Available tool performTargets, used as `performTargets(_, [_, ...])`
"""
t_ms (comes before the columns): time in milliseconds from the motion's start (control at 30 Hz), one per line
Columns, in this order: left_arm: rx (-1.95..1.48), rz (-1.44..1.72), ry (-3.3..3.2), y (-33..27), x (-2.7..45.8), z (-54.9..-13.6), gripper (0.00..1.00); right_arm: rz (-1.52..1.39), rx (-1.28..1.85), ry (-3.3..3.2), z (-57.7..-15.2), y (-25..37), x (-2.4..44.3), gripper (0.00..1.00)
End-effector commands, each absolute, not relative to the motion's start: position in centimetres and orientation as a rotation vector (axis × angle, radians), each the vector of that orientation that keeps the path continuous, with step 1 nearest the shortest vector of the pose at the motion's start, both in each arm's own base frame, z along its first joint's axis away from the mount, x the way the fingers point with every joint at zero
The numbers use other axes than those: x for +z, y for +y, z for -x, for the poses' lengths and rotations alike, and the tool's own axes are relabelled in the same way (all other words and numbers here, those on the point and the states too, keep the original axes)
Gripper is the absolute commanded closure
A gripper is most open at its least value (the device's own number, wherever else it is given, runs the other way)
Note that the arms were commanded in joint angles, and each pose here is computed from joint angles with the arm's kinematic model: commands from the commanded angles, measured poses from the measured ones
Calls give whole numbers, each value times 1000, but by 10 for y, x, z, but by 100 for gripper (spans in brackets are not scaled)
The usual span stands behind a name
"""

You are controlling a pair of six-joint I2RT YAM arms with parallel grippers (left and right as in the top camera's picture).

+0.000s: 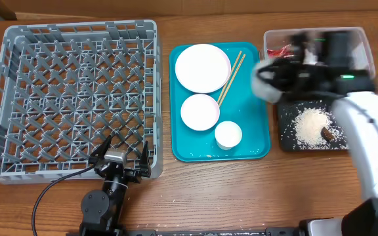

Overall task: Sort waste into correct bins and load items into the dishwasher
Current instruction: 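Return the emptied bowl to the teal tray with the right gripper, then grasp the small white cup on the teal tray with the right gripper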

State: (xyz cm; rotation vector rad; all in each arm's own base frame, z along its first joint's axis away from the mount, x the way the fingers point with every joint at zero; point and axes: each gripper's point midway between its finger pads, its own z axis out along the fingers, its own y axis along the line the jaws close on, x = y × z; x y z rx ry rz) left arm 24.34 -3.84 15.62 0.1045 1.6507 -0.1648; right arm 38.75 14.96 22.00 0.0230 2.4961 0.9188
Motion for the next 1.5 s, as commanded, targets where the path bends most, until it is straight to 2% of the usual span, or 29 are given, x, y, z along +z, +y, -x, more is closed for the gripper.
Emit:
performTargets(0, [-144, -114, 1645, -37, 156, -243, 0, -33, 356, 2492, -400, 142, 206, 96])
performTargets(200, [-144, -114, 1645, -37, 156, -243, 0, 17, 106, 2528, -409, 161, 164, 96])
performTargets(533, [-144, -114, 1645, -37, 156, -243, 0, 63, 22, 2662, -416, 164, 94, 96])
performTargets(1233, [-144, -114, 1645, -37, 156, -243, 0, 105, 116, 2792, -400, 179, 59, 96])
performTargets(1267, [-144, -114, 1645, -37, 156, -243, 0, 107, 118, 2795, -400, 179, 58, 94])
performTargets(1367, [-144, -113, 1645, -37, 156, -243, 0, 110, 122, 2812, -396, 179, 57, 67])
performTargets(1467, [-144, -114, 1645, -37, 156, -243, 0, 115, 148, 2822, -394, 182, 60, 57])
